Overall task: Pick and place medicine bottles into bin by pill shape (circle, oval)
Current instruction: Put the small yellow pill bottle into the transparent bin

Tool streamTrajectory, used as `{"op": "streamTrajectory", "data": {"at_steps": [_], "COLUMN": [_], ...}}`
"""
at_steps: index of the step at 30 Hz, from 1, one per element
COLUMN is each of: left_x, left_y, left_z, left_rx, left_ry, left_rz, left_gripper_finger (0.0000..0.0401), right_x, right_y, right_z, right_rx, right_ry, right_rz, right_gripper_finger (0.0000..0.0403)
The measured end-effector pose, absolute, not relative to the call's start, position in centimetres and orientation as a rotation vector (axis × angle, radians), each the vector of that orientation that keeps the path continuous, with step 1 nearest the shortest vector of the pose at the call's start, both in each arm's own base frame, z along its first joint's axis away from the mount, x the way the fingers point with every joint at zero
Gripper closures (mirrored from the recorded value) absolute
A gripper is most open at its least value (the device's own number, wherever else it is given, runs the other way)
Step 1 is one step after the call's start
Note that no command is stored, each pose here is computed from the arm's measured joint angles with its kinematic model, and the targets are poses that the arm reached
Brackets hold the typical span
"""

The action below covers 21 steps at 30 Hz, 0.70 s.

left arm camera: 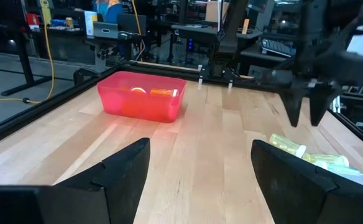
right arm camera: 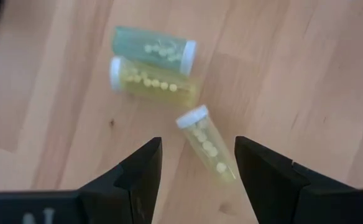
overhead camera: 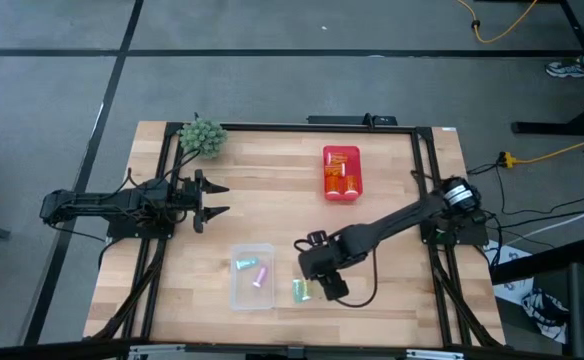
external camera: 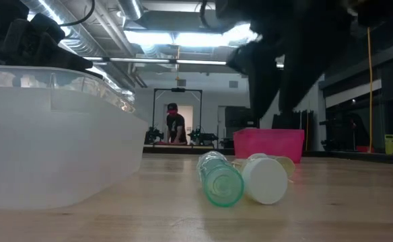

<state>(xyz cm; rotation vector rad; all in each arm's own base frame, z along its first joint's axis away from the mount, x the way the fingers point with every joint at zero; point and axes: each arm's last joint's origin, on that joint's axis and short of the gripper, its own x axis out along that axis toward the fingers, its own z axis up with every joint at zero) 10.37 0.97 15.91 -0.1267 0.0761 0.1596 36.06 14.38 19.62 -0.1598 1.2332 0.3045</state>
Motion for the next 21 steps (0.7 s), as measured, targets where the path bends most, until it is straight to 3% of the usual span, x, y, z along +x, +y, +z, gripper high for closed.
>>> {"op": "streamTrajectory", "data": {"at_steps": [12, 21], "left_x": [10.4, 10.4], "left_y": [1.0, 1.0], "left_z": [15.9, 15.9], "left_rx": [-0.127, -0.127], "left_ry": [0.076, 0.076], "left_rz": [0.160, 0.160], "left_gripper_finger": [0.0128, 0.0128], "right_x": [36.1, 35.3], "right_y": [12.9, 11.3], "right_z": [16.7, 14.3], "right_rx": [-0.153, -0.175], "right_ry": [1.301, 1.324], "right_rz": [0.348, 0.267], "right_gripper_finger": [0.0199, 0.0199]}}
